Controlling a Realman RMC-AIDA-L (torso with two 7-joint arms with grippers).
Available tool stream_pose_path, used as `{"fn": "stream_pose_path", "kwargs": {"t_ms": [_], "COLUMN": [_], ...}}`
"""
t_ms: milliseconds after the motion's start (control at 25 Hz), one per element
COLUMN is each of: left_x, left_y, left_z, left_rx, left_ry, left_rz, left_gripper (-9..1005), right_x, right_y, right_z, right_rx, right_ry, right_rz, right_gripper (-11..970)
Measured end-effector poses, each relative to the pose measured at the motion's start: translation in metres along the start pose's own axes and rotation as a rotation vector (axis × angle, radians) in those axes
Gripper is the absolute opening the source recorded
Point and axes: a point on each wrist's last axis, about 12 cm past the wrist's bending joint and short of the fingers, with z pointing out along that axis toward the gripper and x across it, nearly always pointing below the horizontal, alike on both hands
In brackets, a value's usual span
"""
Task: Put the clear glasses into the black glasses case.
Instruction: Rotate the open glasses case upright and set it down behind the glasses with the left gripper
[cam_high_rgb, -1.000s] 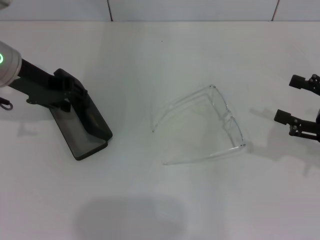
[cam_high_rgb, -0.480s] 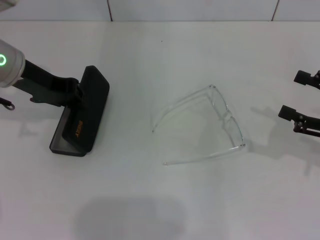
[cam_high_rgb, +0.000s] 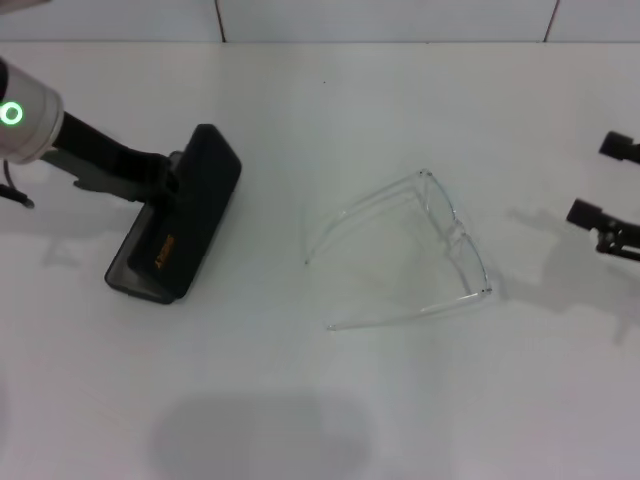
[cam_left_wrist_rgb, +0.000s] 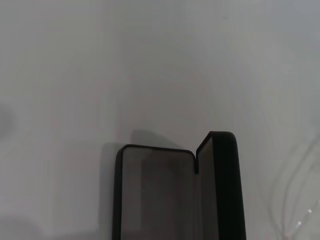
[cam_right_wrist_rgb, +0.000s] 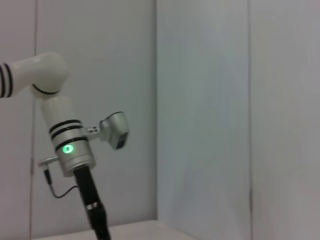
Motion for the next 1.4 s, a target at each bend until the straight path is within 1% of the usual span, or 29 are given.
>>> {"fn": "stream_pose_path", "kwargs": {"t_ms": [200,320,440,520,600,720,840,1120,1240,1400], "left_x": [-0.006,-0.009,-0.009,-0.008,-0.007,-0.009,-0.015,-0.028,-0.032,-0.038], "left_y": [-0.006,-0.008,-0.010,-0.014,-0.018,-0.023,-0.028,-0.051,-0.058,-0.075], "left_z": [-0.007,-0.013,-0.017,-0.018,-0.018,-0.021,-0.025,-0.027,-0.026,-0.018], "left_rx": [0.011,0.009,0.011,0.023,0.037,0.058,0.061,0.038,0.035,0.052], "left_ry": [0.018,0.038,0.087,0.151,0.203,0.247,0.267,0.338,0.358,0.390], "left_rz": [0.141,0.251,0.407,0.554,0.660,0.783,0.882,1.110,1.173,1.250], "left_gripper": [206,207,207,207,207,207,207,207,208,208], "right_x": [-0.003,-0.004,-0.005,-0.004,-0.004,-0.003,-0.002,0.001,0.002,0.002], "right_y": [-0.004,-0.007,-0.009,-0.010,-0.011,-0.012,-0.011,-0.005,-0.001,0.003], "right_z": [-0.008,-0.014,-0.017,-0.018,-0.020,-0.020,-0.019,-0.024,-0.021,-0.022], "right_rx": [0.060,0.098,0.128,0.151,0.174,0.192,0.203,0.241,0.228,0.220], "right_ry": [-0.026,-0.041,-0.052,-0.062,-0.076,-0.090,-0.098,-0.134,-0.150,-0.162], "right_rz": [-0.006,-0.009,-0.009,-0.002,0.009,0.022,0.037,0.090,0.114,0.124], "right_gripper": [872,872,871,871,871,871,870,870,870,869]}}
